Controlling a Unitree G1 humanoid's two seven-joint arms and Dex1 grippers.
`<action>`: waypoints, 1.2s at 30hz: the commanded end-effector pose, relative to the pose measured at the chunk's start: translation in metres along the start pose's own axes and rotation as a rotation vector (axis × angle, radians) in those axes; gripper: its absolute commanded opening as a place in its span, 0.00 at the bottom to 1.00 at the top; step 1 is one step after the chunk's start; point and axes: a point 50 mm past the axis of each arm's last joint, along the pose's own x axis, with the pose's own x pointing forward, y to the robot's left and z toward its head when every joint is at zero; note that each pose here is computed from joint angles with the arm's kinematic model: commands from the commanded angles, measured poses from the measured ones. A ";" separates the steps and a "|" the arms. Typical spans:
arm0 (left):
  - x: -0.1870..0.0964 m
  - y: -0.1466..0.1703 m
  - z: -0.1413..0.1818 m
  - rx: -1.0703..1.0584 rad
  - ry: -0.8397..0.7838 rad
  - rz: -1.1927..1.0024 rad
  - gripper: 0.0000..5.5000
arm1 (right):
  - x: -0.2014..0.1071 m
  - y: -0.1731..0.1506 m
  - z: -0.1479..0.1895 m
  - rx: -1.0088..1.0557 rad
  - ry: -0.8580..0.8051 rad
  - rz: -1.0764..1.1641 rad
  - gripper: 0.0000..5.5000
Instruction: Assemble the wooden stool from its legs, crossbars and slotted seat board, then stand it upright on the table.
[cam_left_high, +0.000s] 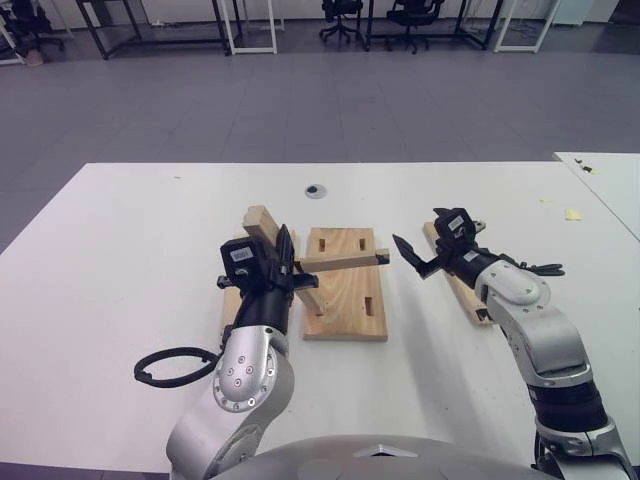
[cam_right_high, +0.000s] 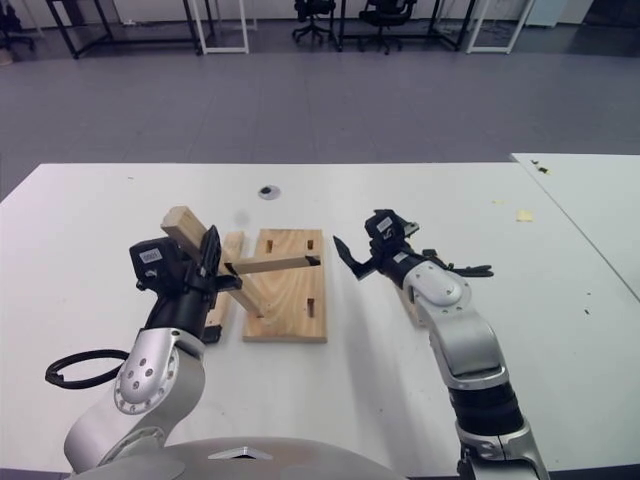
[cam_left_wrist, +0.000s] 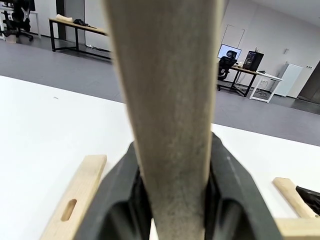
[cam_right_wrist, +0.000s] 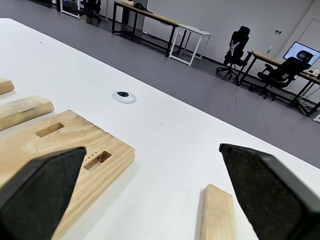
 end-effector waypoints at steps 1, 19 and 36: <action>-0.001 -0.005 -0.039 0.122 0.143 0.023 0.19 | 0.004 -0.010 0.006 -0.048 -0.002 -0.001 0.90; 0.009 -0.021 -0.005 0.001 -0.145 -0.169 0.31 | 0.007 -0.001 -0.002 -0.007 -0.011 -0.036 0.90; 0.054 0.089 0.079 0.060 -0.454 -0.053 0.74 | 0.006 -0.014 -0.064 0.141 0.137 -0.366 0.90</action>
